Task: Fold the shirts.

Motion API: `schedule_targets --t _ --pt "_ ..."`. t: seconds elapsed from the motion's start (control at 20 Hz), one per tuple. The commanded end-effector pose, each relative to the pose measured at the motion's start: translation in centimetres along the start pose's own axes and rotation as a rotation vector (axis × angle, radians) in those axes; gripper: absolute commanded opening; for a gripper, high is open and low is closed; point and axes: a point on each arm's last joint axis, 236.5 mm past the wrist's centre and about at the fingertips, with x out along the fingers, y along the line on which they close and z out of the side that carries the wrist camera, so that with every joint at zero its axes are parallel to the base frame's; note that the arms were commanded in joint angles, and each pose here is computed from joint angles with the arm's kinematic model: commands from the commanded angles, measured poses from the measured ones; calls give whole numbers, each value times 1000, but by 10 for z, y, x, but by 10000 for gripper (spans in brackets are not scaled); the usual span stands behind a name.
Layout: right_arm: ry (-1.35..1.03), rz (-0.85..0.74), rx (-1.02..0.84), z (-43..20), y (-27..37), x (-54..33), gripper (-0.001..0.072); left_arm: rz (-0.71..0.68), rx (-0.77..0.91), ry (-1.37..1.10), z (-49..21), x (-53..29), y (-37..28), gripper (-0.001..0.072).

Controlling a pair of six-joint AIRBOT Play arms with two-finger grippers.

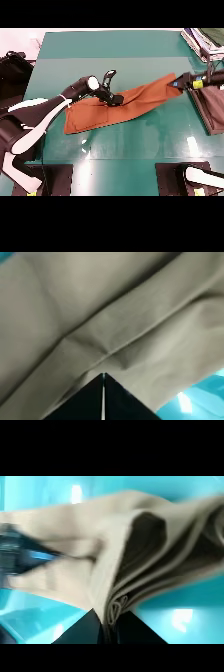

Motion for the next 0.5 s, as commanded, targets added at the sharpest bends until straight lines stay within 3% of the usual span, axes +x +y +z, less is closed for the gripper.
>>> schedule_targets --t 0.0,0.45 --pt "-49 44 -122 17 80 -18 19 -3 -5 12 4 19 1 22" --pt "53 180 -332 3 197 26 19 -5 -44 -53 28 10 3 22"
